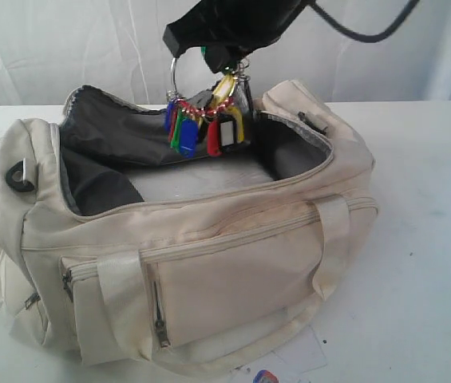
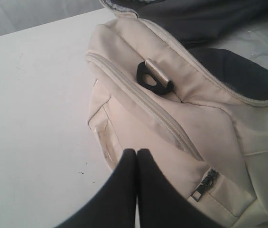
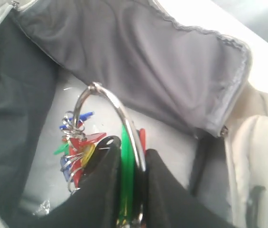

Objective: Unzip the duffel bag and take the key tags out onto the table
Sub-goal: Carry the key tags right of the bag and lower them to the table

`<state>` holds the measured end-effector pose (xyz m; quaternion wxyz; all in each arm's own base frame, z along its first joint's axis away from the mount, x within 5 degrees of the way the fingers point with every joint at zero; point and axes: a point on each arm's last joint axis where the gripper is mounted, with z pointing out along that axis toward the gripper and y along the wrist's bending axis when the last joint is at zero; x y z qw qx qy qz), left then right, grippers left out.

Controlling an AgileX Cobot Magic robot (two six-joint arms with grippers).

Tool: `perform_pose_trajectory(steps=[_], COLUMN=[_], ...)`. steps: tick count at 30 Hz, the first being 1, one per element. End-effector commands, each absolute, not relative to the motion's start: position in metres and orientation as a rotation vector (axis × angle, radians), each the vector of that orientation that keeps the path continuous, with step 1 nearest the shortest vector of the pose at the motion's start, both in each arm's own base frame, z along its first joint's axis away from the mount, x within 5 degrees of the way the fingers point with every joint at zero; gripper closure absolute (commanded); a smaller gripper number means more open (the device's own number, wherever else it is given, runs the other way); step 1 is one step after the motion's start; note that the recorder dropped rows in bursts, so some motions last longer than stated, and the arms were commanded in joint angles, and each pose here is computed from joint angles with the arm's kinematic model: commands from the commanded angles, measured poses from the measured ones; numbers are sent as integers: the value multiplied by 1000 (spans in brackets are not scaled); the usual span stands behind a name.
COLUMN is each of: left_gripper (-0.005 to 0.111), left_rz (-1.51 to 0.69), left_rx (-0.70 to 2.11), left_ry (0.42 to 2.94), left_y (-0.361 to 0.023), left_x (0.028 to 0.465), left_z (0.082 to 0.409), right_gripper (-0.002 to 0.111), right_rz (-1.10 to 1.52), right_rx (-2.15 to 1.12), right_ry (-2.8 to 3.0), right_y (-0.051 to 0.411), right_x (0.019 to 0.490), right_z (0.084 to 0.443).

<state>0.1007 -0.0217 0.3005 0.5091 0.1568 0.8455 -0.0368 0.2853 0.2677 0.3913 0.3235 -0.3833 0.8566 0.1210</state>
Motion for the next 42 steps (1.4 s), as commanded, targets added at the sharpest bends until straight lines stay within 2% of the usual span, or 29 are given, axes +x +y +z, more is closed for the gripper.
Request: perform_pose_trajectory(steps=[1, 11, 16, 23, 33, 37, 42], left_gripper=[107, 107, 107, 107, 107, 107, 107], left_rz=[-112, -135, -136, -139, -147, -149, -152], left_rx=[363, 351, 351, 349, 348, 347, 346], left_ry=[2040, 2041, 2041, 2040, 2040, 2039, 2041], left_y=[-22, -23, -23, -24, -24, -24, -24], left_x=[99, 99, 99, 99, 99, 99, 99], left_z=[300, 300, 300, 300, 300, 300, 300], right_gripper=[108, 108, 108, 108, 108, 108, 108], right_rz=[283, 204, 146, 60, 23, 105, 358], right_rx=[-938, -783, -749, -603, -645, -660, -637], right_ry=[2203, 2123, 2109, 2168, 2401, 2526, 2655], right_y=[230, 129, 96, 68, 80, 79, 68], right_x=[262, 188, 152, 129, 160, 184, 214], right_z=[421, 469, 465, 426, 352, 325, 291])
